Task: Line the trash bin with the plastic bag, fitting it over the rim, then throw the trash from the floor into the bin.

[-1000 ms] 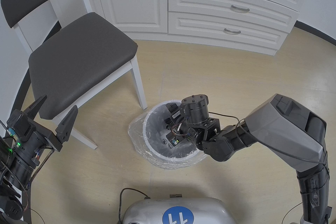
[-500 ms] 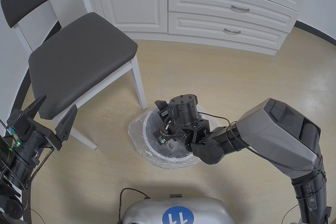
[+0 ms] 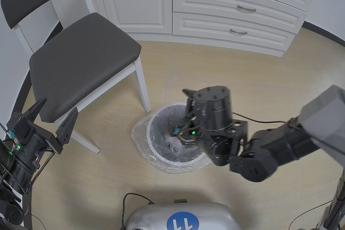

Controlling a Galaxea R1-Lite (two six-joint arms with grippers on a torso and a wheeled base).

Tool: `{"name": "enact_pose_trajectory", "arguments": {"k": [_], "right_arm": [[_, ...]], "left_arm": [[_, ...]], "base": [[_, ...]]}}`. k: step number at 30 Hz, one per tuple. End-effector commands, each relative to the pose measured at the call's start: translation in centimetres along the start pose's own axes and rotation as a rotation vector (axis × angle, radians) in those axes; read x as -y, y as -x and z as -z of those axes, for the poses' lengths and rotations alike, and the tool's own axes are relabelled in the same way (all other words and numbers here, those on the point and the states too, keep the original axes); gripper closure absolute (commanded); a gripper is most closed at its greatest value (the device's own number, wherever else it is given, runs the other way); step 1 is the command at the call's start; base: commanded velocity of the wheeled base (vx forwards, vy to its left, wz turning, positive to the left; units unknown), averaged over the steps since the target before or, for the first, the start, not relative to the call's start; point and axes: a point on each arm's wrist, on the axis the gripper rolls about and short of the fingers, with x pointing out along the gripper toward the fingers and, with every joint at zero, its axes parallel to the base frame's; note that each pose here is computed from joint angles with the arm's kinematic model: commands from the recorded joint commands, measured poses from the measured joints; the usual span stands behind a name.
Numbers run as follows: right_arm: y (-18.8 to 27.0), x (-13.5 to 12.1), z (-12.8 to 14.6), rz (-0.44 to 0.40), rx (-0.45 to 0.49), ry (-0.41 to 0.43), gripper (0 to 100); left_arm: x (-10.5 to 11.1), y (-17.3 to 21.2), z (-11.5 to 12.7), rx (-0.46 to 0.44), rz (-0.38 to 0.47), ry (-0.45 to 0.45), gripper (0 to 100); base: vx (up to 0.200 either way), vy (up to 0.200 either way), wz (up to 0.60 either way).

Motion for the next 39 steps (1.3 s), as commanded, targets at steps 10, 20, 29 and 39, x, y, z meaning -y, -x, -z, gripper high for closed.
{"name": "enact_pose_trajectory", "arguments": {"k": [10,20,29,39], "right_arm": [[14.9,12.7,13.0,0.467,-0.205,-0.635,0],[15.0,13.6,17.1,0.450,-0.088,-0.884,0],[13.0,13.1,16.3,0.404,0.030,-1.257,0],[7.2,7.8,16.9,0.450,0.089,-1.578,0]], "left_arm": [[-0.7,0.0,0.6,-0.032,-0.044,-0.008,0],[-0.5,0.4,1.8,-0.100,-0.036,-0.007,0],[-0.5,-0.3,2.2,-0.122,-0.038,0.016,0],[-1.1,-1.5,0.9,-0.039,-0.075,0.105,0]], "base": [[0.000,0.000,0.00],[0.000,0.000,0.00],[0.000,0.000,0.00],[0.000,0.000,0.00]]}}
